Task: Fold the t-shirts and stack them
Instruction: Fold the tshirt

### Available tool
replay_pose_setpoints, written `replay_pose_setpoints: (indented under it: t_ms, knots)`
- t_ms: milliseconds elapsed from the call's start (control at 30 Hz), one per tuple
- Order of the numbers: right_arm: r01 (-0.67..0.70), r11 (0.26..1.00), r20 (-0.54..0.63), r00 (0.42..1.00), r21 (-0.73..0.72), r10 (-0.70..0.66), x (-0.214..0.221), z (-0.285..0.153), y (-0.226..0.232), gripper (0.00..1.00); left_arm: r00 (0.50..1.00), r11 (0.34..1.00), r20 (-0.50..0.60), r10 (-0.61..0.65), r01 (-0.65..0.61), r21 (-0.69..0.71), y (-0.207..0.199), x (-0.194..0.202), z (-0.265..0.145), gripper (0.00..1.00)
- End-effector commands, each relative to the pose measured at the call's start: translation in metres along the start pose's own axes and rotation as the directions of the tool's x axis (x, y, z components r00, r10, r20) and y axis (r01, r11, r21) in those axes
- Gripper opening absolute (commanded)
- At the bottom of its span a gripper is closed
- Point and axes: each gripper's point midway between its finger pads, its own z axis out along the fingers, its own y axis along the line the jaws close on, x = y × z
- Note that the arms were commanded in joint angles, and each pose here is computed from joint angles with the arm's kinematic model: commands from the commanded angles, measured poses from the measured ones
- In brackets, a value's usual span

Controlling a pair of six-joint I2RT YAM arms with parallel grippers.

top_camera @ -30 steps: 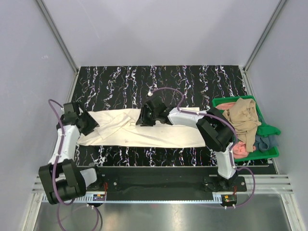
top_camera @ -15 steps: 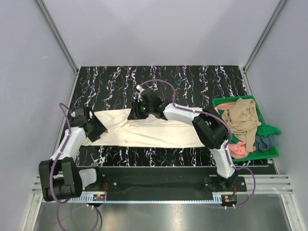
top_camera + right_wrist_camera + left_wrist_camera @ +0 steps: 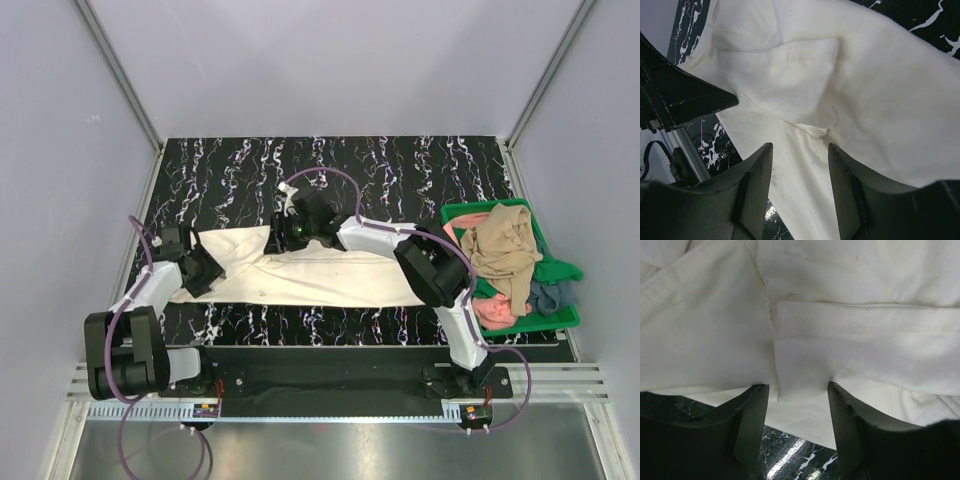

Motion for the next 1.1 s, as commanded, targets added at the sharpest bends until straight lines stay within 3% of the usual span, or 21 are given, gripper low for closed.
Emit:
replay_pose_setpoints:
  t_ms: [0, 167, 233, 300, 333, 433, 500, 633, 833, 1067]
  knots:
    - [0.060, 0.997, 0.071, 0.996, -0.038, -0.058, -0.026, -0.005, 0.005, 0.56, 0.999, 1.000, 0.033, -0.001, 0.001, 0.014, -0.007, -0.011, 0.006, 0.55]
    - [0.044, 0.999, 0.077, 0.996, -0.030, -0.042, -0.029, -0.008, -0.004, 0.57, 0.999, 1.000, 0.042, -0.002, 0.001, 0.019, -0.006, -0.012, 0.008, 0.50]
    - [0.041, 0.999, 0.080, 0.996, -0.035, -0.038, -0.031, -0.009, -0.005, 0.57, 0.999, 1.000, 0.045, 0.002, -0.003, 0.018, -0.007, -0.012, 0.007, 0.44]
    - [0.038, 0.999, 0.077, 0.996, -0.039, -0.035, -0.029, -0.008, -0.006, 0.57, 0.999, 1.000, 0.046, 0.002, -0.003, 0.014, -0.006, -0.013, 0.007, 0.36]
    - [0.039, 0.998, 0.078, 0.996, -0.046, -0.035, -0.029, -0.007, -0.005, 0.56, 0.999, 1.000, 0.047, 0.008, -0.009, 0.010, -0.006, -0.014, 0.006, 0.25]
    - [0.031, 0.997, 0.074, 0.997, -0.069, -0.026, -0.028, -0.004, -0.005, 0.54, 0.998, 1.000, 0.057, 0.013, -0.012, -0.012, -0.006, -0.021, 0.000, 0.07]
    - [0.017, 0.996, 0.064, 0.998, -0.090, -0.011, -0.023, 0.001, -0.005, 0.51, 0.999, 0.999, 0.045, 0.021, -0.019, -0.046, -0.001, -0.020, -0.004, 0.00]
    - [-0.019, 0.994, 0.064, 0.998, -0.107, 0.026, -0.019, 0.007, -0.009, 0.43, 0.994, 0.993, 0.100, 0.039, -0.028, -0.113, 0.007, -0.035, -0.018, 0.00]
    - [-0.100, 0.991, 0.071, 0.992, -0.083, 0.106, -0.013, 0.013, -0.023, 0.32, 0.993, 0.994, 0.113, 0.024, -0.012, -0.108, 0.007, -0.033, -0.028, 0.00]
    - [-0.136, 0.989, 0.046, 0.989, -0.059, 0.139, -0.001, 0.017, -0.034, 0.25, 0.999, 0.984, 0.045, 0.015, -0.007, -0.178, 0.023, -0.007, -0.012, 0.00]
